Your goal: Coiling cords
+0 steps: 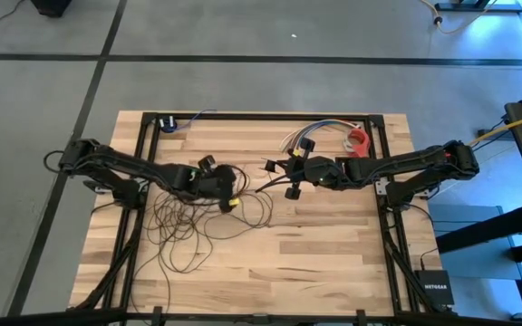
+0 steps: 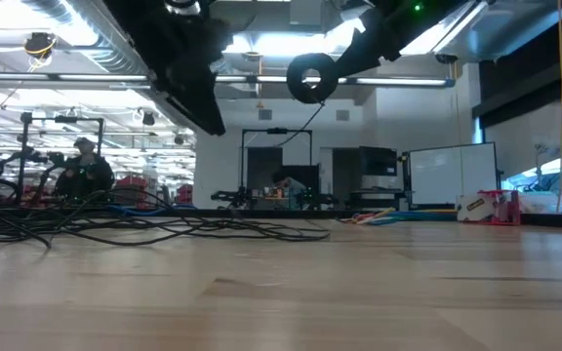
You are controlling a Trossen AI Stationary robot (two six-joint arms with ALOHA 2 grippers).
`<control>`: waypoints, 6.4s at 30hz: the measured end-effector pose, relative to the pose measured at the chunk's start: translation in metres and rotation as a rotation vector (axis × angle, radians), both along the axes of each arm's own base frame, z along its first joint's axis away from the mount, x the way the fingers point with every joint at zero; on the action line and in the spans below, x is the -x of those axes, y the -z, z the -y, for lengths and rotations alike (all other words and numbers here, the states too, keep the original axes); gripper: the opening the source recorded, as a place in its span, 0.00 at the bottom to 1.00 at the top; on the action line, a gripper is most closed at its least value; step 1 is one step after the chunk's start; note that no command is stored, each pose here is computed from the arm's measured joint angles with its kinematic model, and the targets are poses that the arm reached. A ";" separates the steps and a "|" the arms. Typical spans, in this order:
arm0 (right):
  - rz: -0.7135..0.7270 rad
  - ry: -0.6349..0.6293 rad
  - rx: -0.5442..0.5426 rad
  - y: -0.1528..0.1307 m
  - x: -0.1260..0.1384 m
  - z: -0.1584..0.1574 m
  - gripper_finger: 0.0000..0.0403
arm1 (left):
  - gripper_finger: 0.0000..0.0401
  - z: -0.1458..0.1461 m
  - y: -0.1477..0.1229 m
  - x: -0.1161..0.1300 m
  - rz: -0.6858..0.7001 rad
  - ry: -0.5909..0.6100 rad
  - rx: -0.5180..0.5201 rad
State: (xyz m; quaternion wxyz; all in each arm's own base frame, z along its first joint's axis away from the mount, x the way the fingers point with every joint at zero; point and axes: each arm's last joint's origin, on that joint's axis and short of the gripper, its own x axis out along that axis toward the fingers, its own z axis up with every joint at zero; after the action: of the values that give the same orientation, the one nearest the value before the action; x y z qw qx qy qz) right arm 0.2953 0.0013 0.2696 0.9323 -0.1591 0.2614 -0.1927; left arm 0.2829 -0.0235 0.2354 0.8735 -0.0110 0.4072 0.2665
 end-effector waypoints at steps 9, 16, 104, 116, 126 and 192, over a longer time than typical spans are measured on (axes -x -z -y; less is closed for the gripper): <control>-0.001 -0.018 -0.006 0.000 0.000 0.000 0.01 | 0.35 -0.002 0.002 0.006 0.038 0.006 -0.047; -0.004 -0.022 0.001 0.000 0.000 -0.001 0.01 | 0.35 -0.010 0.035 -0.001 0.273 0.062 -0.131; 0.243 0.046 0.041 -0.002 -0.028 0.006 0.00 | 0.02 -0.002 -0.008 -0.040 0.831 0.172 -0.041; 0.178 -0.018 0.023 0.004 -0.028 0.004 0.00 | 0.01 0.011 -0.024 -0.037 0.909 0.253 -0.152; 0.321 -0.018 0.022 -0.009 -0.031 0.004 0.01 | 0.01 0.001 -0.006 -0.041 0.794 0.228 -0.119; -0.077 -0.163 0.020 -0.020 0.030 -0.004 0.00 | 0.00 -0.004 -0.020 -0.011 0.627 0.003 -0.188</control>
State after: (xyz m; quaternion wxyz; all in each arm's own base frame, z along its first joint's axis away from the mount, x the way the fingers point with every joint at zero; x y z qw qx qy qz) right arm 0.2658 0.0051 0.2899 0.9326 -0.1963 0.2811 -0.1127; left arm 0.2941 -0.0198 0.2551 0.9539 -0.0111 0.0920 0.2854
